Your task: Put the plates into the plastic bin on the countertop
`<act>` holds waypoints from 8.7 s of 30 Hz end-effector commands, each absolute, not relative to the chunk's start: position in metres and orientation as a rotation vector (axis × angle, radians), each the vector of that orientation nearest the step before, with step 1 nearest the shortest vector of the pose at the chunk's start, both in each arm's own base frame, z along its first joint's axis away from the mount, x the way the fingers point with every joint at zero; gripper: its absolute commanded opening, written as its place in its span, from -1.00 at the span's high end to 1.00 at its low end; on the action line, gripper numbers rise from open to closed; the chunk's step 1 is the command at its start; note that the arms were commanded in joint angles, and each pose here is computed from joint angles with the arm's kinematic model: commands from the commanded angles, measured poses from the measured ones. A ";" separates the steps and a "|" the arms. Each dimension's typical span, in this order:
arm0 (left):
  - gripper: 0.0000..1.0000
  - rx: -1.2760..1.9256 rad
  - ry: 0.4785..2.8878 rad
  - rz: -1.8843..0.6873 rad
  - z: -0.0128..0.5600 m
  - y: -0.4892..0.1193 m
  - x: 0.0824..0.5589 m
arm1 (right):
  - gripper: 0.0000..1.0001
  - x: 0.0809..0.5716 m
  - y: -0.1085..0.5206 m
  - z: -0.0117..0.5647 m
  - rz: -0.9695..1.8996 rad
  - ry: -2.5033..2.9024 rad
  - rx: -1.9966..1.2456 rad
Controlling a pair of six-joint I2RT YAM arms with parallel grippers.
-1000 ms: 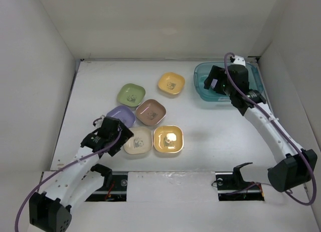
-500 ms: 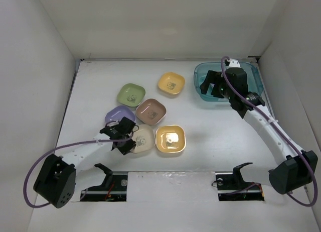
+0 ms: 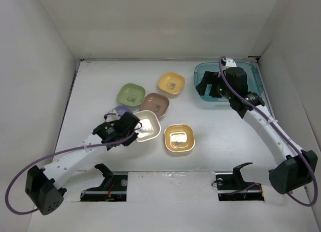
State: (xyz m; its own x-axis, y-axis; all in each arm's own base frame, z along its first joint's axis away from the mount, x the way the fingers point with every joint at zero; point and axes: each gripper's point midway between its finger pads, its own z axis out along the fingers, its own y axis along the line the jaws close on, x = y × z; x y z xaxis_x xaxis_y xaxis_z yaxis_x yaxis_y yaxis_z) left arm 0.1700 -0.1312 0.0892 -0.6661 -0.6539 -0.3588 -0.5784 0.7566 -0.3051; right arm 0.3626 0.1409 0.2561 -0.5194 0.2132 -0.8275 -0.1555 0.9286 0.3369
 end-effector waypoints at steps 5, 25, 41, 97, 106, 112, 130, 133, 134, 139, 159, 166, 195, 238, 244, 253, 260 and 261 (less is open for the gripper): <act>1.00 -0.605 2.347 -0.306 0.163 -0.145 0.216 | -0.98 0.328 0.235 0.272 0.810 1.960 -0.366; 1.00 -0.277 2.191 -0.556 0.250 -0.210 0.266 | 0.98 0.308 0.321 0.234 0.838 2.086 -0.366; -0.99 -0.160 2.271 -0.630 0.213 -0.275 0.263 | 1.00 0.441 0.088 0.250 0.326 2.095 0.312; 0.74 -0.088 2.172 -0.553 0.278 -0.317 0.245 | 1.00 0.292 0.216 0.222 0.848 2.057 -0.284; -0.99 -0.225 2.113 -0.453 0.298 -0.265 0.252 | 1.00 0.382 0.139 0.233 0.516 2.090 0.050; -0.99 -0.265 2.099 -0.441 0.287 -0.231 0.244 | 1.00 0.439 0.094 0.210 0.347 2.138 0.173; -0.99 -0.277 2.089 -0.364 0.274 -0.189 0.227 | 1.00 0.515 0.015 0.147 0.228 2.254 0.343; -0.99 -0.279 2.088 -0.348 0.272 -0.185 0.226 | 1.00 0.522 0.010 0.135 0.198 2.292 0.362; -0.99 -0.283 2.082 -0.357 0.275 -0.183 0.225 | 1.00 0.521 0.008 0.131 0.177 2.309 0.373; -0.99 -0.288 2.076 -0.334 0.272 -0.175 0.223 | 1.00 0.520 0.008 0.128 0.177 2.311 0.374; -0.99 -0.281 2.088 -0.300 0.262 -0.170 0.221 | 1.00 0.511 -0.060 0.109 0.055 2.349 0.643; -0.99 -0.281 2.088 -0.300 0.260 -0.171 0.222 | 1.00 0.518 -0.084 0.114 0.037 2.320 0.728; -0.99 -0.497 2.283 -0.200 0.116 -0.166 0.293 | -1.00 0.458 0.055 0.246 0.236 2.120 0.364; -0.99 -0.595 2.005 -0.063 0.276 -0.056 0.299 | 0.10 0.389 0.323 0.043 0.349 2.503 -0.118; -0.99 -0.630 2.027 -0.063 0.259 -0.014 0.302 | 0.79 0.363 0.306 0.047 0.320 2.503 -0.105; -0.99 -0.532 2.073 -0.152 0.240 -0.034 0.312 | 1.00 0.360 0.278 0.145 0.325 2.341 -0.029; -0.99 -0.407 2.069 -0.289 0.241 -0.057 0.313 | 1.00 0.430 0.159 0.211 0.193 2.201 0.254; -0.99 -0.394 2.086 -0.311 0.236 -0.061 0.311 | 1.00 0.445 0.122 0.210 0.167 2.195 0.334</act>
